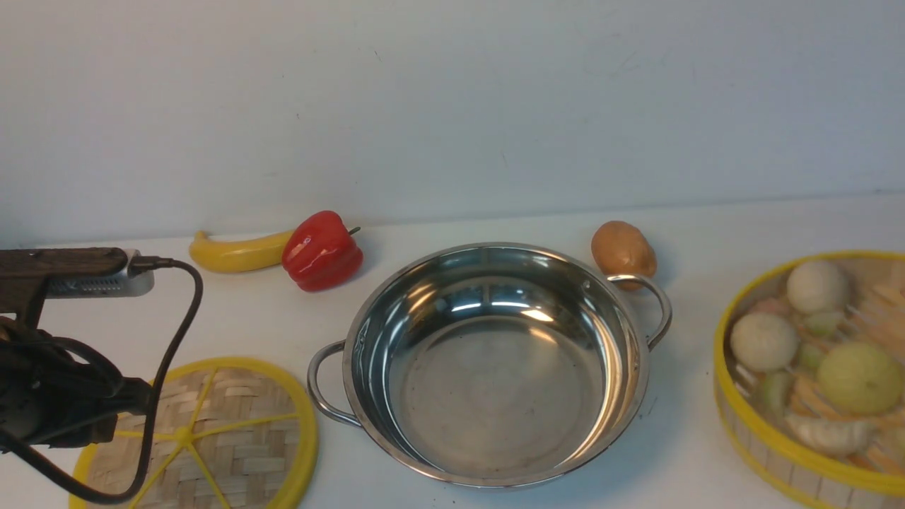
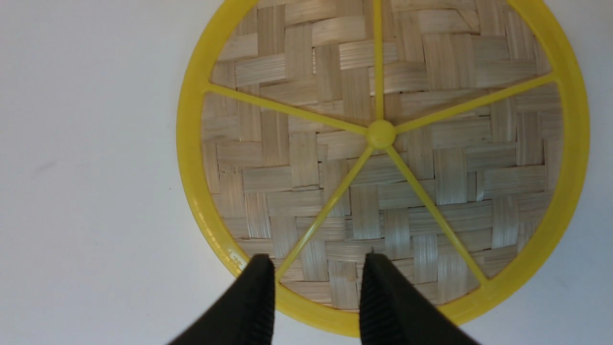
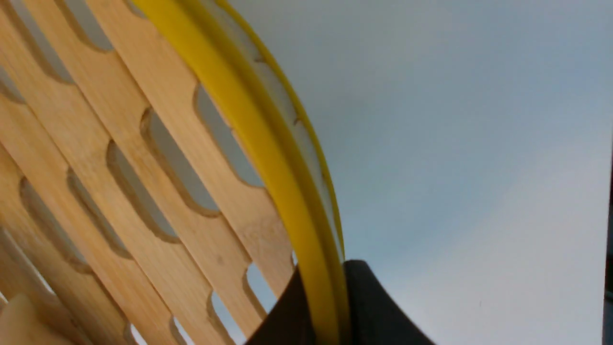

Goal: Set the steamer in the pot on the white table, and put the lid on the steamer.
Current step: 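Reach for and grasp the rim of the bamboo steamer holding the buns with the right gripper, then place the bamboo steamer basket of food into the steel pot with the right gripper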

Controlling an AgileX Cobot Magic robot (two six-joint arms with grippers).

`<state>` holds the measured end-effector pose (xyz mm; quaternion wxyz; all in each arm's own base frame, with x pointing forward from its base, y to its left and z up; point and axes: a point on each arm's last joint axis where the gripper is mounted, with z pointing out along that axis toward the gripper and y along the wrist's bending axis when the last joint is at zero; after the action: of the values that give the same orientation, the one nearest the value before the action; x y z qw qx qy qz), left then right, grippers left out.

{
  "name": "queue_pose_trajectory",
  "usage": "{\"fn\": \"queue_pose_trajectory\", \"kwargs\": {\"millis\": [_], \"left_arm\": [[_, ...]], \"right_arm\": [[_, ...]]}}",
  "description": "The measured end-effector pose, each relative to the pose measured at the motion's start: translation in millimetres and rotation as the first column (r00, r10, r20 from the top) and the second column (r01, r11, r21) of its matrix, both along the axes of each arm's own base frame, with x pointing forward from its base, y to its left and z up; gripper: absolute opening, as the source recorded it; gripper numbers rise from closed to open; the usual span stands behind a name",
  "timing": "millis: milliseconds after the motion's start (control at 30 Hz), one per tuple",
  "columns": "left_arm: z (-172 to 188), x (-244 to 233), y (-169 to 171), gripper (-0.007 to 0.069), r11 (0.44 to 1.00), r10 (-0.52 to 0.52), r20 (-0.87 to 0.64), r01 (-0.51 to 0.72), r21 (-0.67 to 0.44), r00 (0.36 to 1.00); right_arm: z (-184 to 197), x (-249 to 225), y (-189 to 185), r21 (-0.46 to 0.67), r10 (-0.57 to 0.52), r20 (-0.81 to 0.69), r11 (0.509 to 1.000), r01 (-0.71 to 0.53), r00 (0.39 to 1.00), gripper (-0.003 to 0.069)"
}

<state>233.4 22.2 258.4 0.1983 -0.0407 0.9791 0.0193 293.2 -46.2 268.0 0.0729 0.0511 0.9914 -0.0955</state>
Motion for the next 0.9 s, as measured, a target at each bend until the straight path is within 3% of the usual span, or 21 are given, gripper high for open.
{"fn": "queue_pose_trajectory", "kwargs": {"millis": [133,333,600,767,900], "left_arm": [[0.1,0.3,0.0,0.0241,1.0,0.0,0.003,0.0,0.0,1.0],[0.7,1.6,0.1,0.0241,1.0,-0.001,0.019,0.0,0.001,1.0],[0.7,1.6,0.1,0.0241,1.0,-0.001,0.019,0.0,0.001,1.0],[0.7,1.6,0.1,0.0241,1.0,-0.001,0.019,0.0,0.001,1.0],[0.7,1.6,0.1,0.0241,1.0,-0.001,0.019,0.0,0.001,1.0]], "right_arm": [[26.5,10.8,9.1,0.097,0.024,0.103,0.995,-0.035,0.994,0.0053],[55.3,26.9,40.3,0.297,0.063,0.229,0.946,-0.131,0.971,0.0053],[59.2,61.8,129.2,0.299,0.263,0.263,0.892,-0.338,0.928,0.0053],[37.5,73.6,172.7,0.312,0.333,0.217,0.867,-0.389,0.917,0.0053],[16.4,78.4,187.0,0.317,0.363,0.164,0.861,-0.397,0.917,0.0053]]}}
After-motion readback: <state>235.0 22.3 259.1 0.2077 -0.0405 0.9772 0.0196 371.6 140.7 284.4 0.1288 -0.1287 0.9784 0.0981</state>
